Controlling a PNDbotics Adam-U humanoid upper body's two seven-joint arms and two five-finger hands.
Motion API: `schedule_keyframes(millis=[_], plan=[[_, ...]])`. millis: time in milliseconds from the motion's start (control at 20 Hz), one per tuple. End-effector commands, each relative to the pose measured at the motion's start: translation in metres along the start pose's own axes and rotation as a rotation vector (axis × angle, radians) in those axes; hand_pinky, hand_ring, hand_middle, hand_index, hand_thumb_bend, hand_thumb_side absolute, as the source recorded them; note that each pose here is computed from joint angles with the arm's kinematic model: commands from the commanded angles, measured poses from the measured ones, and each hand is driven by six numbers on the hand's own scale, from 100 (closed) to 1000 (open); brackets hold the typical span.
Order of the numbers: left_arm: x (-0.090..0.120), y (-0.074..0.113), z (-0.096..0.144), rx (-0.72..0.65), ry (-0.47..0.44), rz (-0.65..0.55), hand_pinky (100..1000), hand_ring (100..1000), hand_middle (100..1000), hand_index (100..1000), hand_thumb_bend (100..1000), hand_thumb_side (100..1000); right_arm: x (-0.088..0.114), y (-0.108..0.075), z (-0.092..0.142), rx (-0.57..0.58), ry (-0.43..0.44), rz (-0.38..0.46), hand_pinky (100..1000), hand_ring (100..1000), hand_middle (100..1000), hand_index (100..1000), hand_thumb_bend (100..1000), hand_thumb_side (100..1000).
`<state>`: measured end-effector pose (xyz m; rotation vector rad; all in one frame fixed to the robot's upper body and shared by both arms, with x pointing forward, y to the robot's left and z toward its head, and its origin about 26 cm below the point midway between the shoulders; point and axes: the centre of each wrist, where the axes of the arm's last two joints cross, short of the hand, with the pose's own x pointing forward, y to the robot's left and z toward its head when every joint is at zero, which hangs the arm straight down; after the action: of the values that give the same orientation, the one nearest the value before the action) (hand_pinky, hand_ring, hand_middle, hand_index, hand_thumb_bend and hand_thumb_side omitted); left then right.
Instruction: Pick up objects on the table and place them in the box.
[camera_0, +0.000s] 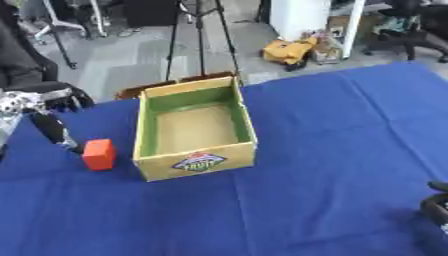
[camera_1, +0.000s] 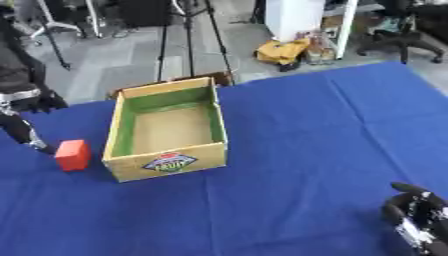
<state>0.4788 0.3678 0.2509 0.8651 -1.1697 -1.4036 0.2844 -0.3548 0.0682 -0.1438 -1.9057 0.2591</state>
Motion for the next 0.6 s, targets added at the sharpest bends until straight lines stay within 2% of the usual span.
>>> schedule_keyframes(millis=[50,600], plan=[[-0.005,0.012,0.006,0.046,0.018,-0.013,739,750,752,832,780,100,0.005,-0.004,-0.004,0.011,-0.020,0.031,789,570,563,811,556,457],[-0.007,0.000,0.002,0.011,0.024,-0.014,735,742,743,830,762,100,0.006,-0.003,-0.005,0.014,-0.026,0.032,789,571,562,811,557,458]])
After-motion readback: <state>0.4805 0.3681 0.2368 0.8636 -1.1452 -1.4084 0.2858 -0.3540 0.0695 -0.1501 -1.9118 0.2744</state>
